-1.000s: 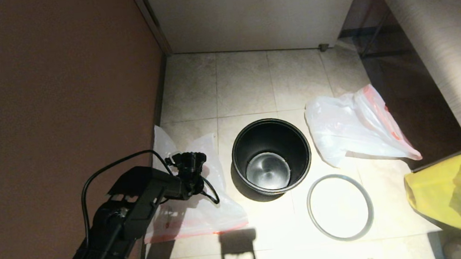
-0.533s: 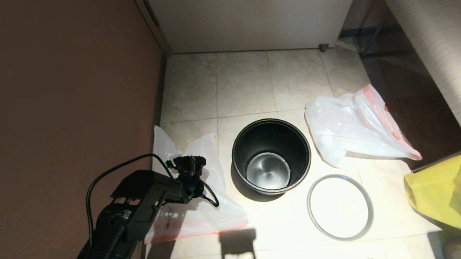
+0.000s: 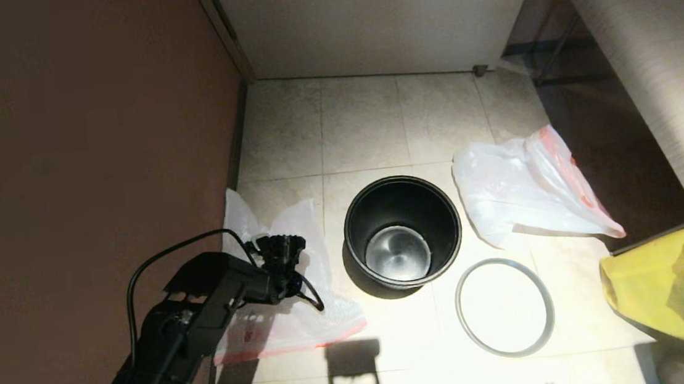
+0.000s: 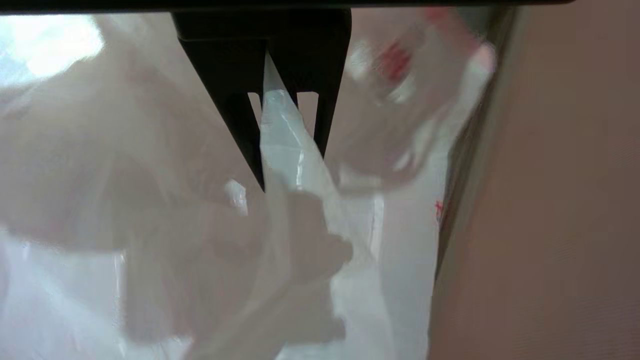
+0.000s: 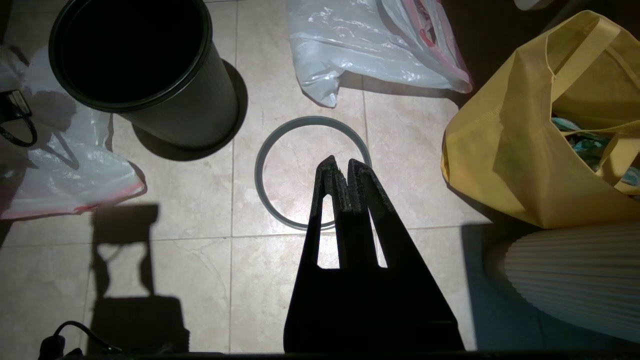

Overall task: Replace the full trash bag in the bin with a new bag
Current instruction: Pick up a new trash bag, then put the new garbage bag on the trash can

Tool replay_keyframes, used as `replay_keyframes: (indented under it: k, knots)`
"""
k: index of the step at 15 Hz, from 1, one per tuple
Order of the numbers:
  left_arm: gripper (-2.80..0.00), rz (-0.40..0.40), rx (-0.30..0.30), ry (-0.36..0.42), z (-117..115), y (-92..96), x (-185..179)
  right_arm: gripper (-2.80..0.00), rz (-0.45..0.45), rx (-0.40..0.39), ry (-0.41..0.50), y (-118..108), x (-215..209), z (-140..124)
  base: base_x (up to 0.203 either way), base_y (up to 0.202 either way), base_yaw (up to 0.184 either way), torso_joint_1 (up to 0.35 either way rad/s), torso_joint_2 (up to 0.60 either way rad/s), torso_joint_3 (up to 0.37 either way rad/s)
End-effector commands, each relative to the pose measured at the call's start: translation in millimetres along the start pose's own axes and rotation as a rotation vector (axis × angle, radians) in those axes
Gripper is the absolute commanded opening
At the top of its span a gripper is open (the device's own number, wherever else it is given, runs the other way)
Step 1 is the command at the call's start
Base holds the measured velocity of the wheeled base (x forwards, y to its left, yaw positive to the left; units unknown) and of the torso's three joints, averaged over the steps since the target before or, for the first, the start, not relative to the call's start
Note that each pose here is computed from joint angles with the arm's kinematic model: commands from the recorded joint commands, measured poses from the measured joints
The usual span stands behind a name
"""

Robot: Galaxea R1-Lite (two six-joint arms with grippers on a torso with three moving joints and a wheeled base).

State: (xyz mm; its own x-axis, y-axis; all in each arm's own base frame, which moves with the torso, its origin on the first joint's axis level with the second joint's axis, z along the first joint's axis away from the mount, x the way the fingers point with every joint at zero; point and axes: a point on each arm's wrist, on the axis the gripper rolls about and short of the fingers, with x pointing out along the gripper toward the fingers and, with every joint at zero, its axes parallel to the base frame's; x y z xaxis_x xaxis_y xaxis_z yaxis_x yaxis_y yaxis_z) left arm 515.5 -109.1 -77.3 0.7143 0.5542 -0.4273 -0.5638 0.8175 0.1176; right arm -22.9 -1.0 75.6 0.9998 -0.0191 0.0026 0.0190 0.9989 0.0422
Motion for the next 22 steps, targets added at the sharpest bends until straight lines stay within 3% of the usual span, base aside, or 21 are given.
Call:
replay_keyframes:
  k: [1, 5, 9, 11, 14, 18, 20, 22]
  knots:
    - [-2.80, 0.011, 0.010, 0.027, 10.2, 12.7, -22.6, -2.80, 0.000, 0.000, 0.003, 0.0, 0.2, -0.5, 0.000, 0.000, 0.000, 0.000, 0.00, 0.000]
    - [-2.80, 0.017, 0.002, 0.099, 17.1, 51.7, -90.5, -2.80, 0.001, 0.001, 0.003, 0.0, 0.2, -0.4, 0.000, 0.000, 0.000, 0.000, 0.00, 0.000]
    - [-2.80, -0.115, -0.033, 0.038, 58.6, 88.1, -197.6, -2.80, 0.000, 0.000, 0.003, 0.0, 0.2, -0.4, 0.000, 0.000, 0.000, 0.000, 0.00, 0.000]
    - [-2.80, -0.192, -0.011, 0.003, 75.7, 106.7, -245.2, -2.80, -0.001, 0.000, 0.003, 0.0, 0.2, -0.4, 0.000, 0.000, 0.000, 0.000, 0.00, 0.000]
    - [-2.80, -0.267, 0.106, 0.047, 78.0, 138.0, -298.2, -2.80, 0.000, 0.000, 0.003, 0.0, 0.2, -0.4, 0.000, 0.000, 0.000, 0.000, 0.00, 0.000]
    - [-2.80, -0.483, 0.224, 0.075, 78.5, 179.4, -374.5, -2.80, 0.001, 0.000, 0.002, 0.0, 0.2, -0.3, 0.000, 0.000, 0.000, 0.000, 0.00, 0.000]
    - [-2.80, -0.588, 0.320, 0.081, 69.7, 185.6, -405.6, -2.80, 0.001, 0.001, 0.002, 0.0, 0.2, -0.2, 0.000, 0.000, 0.000, 0.000, 0.00, 0.000]
    - [-2.80, -0.677, 0.323, 0.090, 77.5, 174.0, -420.9, -2.80, 0.001, 0.001, 0.003, 0.0, 0.2, -0.4, 0.000, 0.000, 0.000, 0.000, 0.00, 0.000]
